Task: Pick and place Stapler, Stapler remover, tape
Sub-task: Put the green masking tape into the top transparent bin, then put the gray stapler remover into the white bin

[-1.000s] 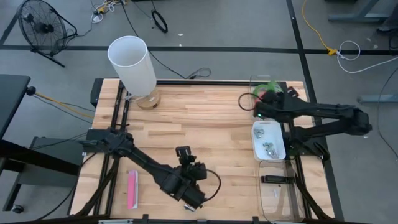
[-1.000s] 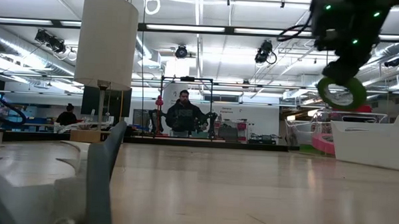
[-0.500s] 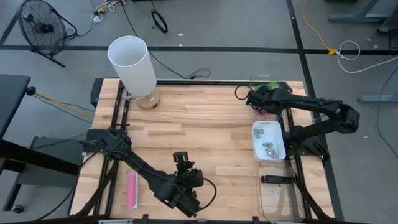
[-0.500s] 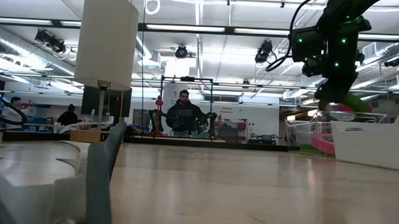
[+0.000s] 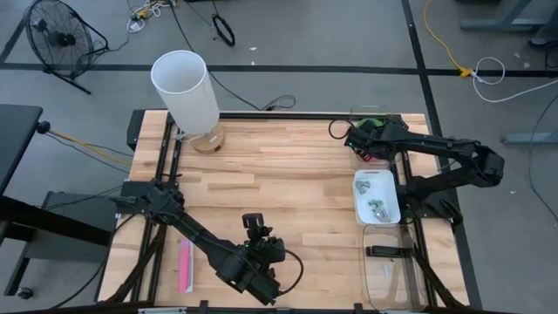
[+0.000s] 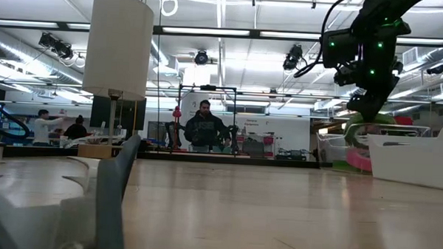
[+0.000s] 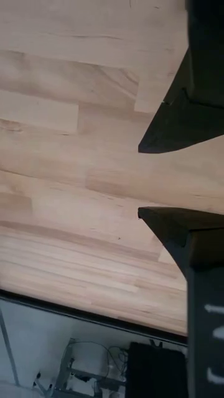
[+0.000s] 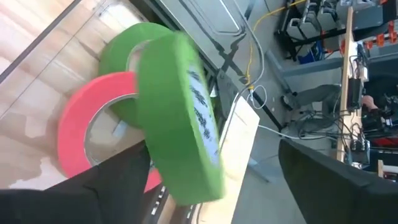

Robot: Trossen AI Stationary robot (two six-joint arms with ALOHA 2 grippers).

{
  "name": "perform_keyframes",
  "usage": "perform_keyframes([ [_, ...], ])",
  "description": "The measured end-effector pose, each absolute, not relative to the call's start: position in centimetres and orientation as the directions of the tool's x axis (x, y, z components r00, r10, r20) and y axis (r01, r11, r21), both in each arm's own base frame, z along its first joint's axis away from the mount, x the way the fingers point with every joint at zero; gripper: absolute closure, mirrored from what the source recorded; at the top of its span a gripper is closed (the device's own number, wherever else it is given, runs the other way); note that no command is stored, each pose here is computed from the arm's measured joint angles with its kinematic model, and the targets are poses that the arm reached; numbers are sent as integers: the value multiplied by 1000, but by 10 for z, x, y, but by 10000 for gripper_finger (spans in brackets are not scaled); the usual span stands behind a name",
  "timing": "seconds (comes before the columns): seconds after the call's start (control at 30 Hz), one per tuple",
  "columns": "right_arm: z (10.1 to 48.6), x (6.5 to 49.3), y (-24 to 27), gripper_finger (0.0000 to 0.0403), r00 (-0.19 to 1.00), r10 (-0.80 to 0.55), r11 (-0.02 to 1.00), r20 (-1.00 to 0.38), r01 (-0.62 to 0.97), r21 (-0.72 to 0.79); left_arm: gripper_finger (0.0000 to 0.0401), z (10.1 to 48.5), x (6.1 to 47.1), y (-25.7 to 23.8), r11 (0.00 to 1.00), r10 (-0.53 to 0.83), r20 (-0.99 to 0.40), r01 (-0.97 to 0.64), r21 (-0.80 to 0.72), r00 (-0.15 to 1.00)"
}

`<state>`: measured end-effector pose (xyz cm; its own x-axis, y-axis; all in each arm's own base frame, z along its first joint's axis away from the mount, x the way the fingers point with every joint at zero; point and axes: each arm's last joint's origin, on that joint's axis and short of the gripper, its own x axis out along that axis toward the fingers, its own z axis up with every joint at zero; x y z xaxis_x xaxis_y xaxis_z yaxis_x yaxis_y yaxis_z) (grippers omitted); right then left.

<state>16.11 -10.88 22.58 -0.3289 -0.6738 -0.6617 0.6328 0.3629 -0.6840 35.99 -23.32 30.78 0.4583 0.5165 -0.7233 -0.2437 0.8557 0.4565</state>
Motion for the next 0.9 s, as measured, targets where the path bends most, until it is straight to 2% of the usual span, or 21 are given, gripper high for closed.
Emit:
perform_keyframes([
  [0.1, 225, 161, -107, 50, -320, -647, 394, -692, 637, -663, 248, 307, 360, -234, 865, 502, -739, -236, 444, 450],
  [0.27, 222, 164, -101, 49, -253, -544, 559, -800, 602, -570, 248, 307, 359, -234, 870, 493, -748, -231, 436, 445],
  [0.33, 226, 165, -100, 48, -248, -567, 549, -786, 598, -584, 248, 307, 359, -234, 870, 493, -748, -231, 436, 445],
  [0.43, 241, 162, -100, 48, -239, -658, 458, -714, 625, -632, 248, 307, 359, -234, 870, 493, -748, -231, 436, 445],
  [0.5, 253, 161, -97, 48, -191, -665, 458, -723, 659, -596, 248, 307, 359, -234, 870, 493, -748, -231, 436, 445],
  [0.7, 284, 156, -78, 48, 147, -502, 643, -852, 722, -254, 248, 307, 358, -235, 873, 488, -751, -226, 433, 445],
  [0.8, 293, 154, -62, 48, 354, -320, 771, -879, 636, -24, 248, 307, 358, -236, 879, 476, -762, -219, 423, 438],
  [0.9, 303, 156, -45, 48, 538, -124, 848, -834, 494, 192, 248, 306, 358, -237, 891, 453, -784, -208, 403, 425],
])
